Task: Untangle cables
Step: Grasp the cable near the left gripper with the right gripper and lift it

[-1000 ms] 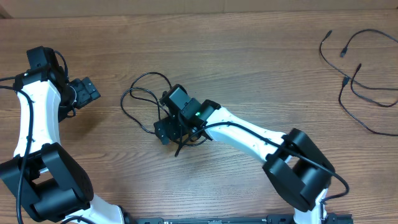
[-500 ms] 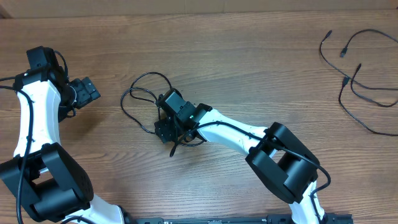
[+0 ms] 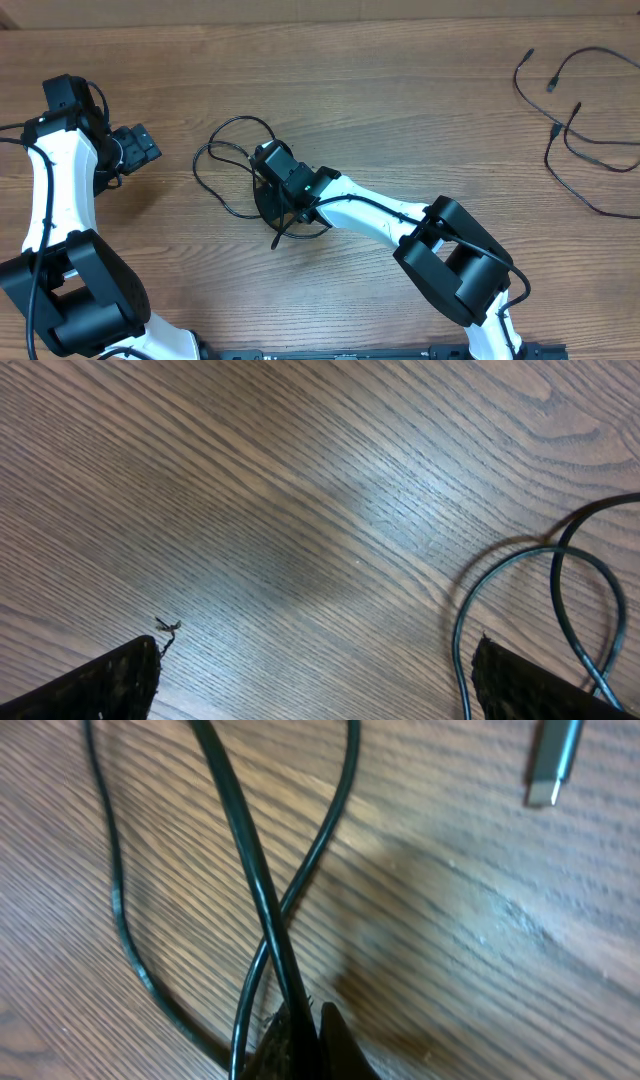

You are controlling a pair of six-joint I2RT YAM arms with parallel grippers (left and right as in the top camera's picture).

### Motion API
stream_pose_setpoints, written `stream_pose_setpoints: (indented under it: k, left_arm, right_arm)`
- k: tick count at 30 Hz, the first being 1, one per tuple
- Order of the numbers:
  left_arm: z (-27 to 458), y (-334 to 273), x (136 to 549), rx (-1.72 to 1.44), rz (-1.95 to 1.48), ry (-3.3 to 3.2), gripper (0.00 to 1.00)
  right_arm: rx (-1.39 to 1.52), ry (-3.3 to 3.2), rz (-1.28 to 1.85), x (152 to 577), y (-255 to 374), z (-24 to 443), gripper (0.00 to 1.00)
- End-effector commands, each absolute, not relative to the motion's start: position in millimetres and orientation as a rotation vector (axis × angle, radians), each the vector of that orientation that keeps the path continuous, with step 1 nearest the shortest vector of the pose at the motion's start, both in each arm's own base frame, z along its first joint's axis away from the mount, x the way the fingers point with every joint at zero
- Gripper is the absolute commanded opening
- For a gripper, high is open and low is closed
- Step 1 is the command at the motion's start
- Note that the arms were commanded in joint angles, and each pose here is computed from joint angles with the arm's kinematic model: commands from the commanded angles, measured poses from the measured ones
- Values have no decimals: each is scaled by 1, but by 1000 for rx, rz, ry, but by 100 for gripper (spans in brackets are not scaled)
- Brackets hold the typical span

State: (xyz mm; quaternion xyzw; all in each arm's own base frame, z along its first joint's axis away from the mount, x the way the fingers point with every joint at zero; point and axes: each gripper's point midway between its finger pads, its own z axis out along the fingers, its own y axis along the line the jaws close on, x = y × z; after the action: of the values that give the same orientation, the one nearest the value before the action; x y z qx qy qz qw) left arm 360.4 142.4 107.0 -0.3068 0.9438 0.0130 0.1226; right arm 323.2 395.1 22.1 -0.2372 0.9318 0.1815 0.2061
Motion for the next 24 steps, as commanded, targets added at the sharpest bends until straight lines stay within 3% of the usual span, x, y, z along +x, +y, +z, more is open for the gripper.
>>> stream_pose_setpoints:
  k: [1, 5, 10, 17, 24]
  left_arm:
    - [103, 144, 359, -916, 45, 2759, 100]
    - [103, 144, 359, -916, 45, 2759, 99]
    - [103, 144, 359, -916, 45, 2759, 99]
    - [103, 144, 359, -916, 45, 2759, 99]
    - [103, 144, 359, -916, 45, 2759, 100]
  right_arm:
    - [-652, 2607, 450, 324, 389, 20, 4]
    - [-647, 2625, 407, 325, 376, 32, 4]
    - [-582, 2567, 216, 342, 341, 88, 4]
    - [-416, 2309, 55, 361, 292, 225, 4]
    - [-306, 2036, 110, 351, 257, 352, 4]
